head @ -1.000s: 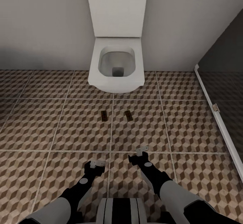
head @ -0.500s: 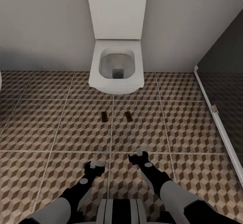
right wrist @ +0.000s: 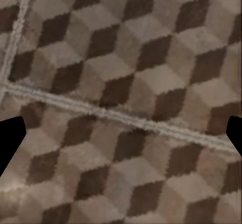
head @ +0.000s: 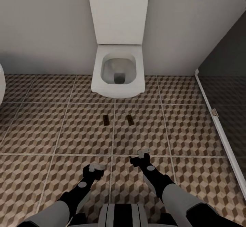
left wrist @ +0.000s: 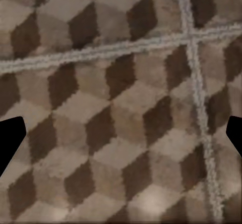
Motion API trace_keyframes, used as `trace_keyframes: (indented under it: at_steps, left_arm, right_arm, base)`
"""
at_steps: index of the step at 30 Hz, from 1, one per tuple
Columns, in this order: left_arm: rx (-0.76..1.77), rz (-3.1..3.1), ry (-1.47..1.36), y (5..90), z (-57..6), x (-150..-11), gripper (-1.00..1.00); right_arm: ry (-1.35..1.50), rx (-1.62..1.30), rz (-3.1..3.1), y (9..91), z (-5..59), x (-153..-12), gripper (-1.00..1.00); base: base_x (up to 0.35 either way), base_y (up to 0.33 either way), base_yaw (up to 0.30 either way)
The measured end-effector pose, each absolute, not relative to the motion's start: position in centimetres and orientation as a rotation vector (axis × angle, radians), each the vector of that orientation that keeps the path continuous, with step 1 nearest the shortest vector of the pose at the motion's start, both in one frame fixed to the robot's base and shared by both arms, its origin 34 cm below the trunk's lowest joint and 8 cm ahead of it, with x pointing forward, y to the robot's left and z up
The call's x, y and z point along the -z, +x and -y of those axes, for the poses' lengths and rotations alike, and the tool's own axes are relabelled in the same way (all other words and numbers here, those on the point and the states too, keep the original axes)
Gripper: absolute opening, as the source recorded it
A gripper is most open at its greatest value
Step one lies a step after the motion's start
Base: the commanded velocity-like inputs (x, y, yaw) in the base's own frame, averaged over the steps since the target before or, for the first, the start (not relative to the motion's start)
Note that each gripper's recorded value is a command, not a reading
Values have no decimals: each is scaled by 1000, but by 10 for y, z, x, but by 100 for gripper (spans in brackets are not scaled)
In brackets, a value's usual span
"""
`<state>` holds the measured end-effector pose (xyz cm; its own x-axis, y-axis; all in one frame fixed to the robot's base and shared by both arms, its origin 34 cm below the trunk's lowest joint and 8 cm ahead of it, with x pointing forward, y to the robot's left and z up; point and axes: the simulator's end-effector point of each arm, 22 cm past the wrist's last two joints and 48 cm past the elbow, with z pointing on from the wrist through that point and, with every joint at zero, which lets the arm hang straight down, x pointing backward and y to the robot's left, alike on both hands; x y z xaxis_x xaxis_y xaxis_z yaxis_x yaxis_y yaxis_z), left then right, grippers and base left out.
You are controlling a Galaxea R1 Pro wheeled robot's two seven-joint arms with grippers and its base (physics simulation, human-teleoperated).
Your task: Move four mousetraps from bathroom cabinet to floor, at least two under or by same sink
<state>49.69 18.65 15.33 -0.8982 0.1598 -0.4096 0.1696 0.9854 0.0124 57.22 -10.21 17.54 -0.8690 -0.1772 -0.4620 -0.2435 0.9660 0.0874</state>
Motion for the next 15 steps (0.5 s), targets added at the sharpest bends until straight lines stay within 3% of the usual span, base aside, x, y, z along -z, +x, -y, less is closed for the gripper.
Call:
trace_keyframes:
  at_steps: [15]
  left_arm:
    - [28, -2671, 218, 499, -189, -187, 100]
  right_arm:
    - [-311, -154, -2667, 565, 129, -198, 100]
  base:
    - [0, 0, 0]
